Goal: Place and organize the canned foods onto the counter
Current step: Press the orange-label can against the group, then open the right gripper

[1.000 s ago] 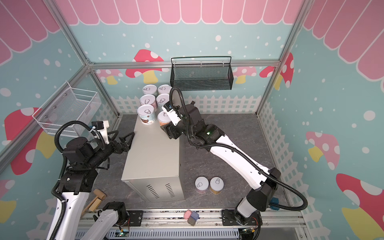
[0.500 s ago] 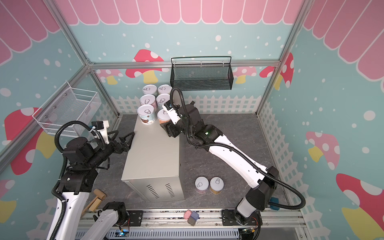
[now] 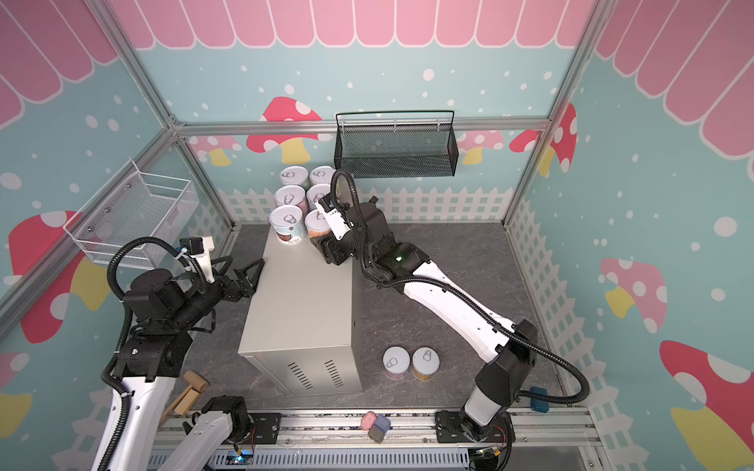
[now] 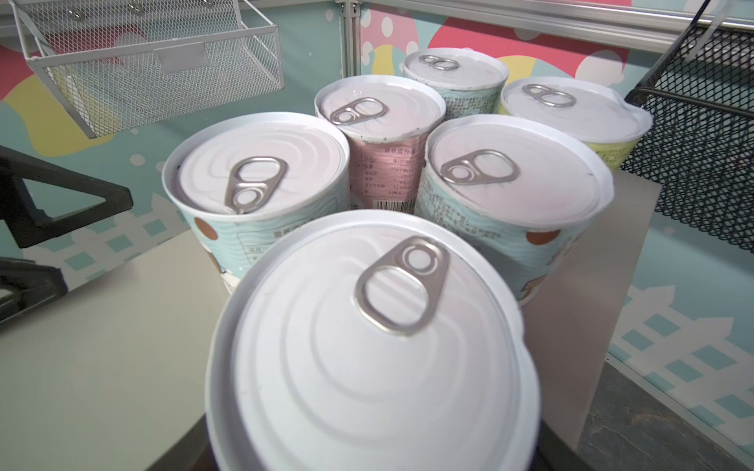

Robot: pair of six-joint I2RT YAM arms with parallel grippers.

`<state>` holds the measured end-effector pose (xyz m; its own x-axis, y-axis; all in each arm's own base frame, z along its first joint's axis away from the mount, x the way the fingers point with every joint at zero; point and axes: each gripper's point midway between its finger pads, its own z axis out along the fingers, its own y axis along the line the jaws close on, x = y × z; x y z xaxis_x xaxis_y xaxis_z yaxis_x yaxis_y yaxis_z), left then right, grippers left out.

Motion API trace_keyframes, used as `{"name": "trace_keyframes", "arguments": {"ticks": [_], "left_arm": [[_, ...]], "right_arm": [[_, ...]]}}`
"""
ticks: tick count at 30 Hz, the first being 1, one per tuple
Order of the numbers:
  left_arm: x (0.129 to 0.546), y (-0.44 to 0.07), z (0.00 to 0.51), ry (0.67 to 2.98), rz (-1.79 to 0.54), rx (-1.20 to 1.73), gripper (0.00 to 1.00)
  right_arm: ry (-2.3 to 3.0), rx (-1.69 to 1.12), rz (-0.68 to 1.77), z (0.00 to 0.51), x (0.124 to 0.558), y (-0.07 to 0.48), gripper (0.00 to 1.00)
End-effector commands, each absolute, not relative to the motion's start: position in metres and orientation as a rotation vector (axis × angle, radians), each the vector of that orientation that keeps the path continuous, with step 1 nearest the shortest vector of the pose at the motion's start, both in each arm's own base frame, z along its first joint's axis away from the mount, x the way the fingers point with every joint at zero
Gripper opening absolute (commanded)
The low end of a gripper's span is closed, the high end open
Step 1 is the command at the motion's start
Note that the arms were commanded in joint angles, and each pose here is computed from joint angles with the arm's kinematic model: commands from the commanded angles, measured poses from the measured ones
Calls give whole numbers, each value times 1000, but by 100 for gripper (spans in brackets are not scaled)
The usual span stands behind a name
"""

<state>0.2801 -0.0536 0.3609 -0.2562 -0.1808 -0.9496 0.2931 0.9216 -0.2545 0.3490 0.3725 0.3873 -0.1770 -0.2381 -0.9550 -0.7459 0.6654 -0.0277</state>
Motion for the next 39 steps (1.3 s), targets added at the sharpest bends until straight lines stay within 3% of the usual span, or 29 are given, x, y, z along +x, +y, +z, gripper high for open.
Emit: {"name": "trace_keyframes", "arguments": {"ticks": [1, 39], "left_arm": [[279, -55, 353, 1792, -454, 97, 99], [279, -56, 353, 1791, -457, 102, 99]], "right_arm": [[1773, -786, 537, 375, 358, 374, 65], [1803, -783, 524, 367, 369, 375, 67]]}}
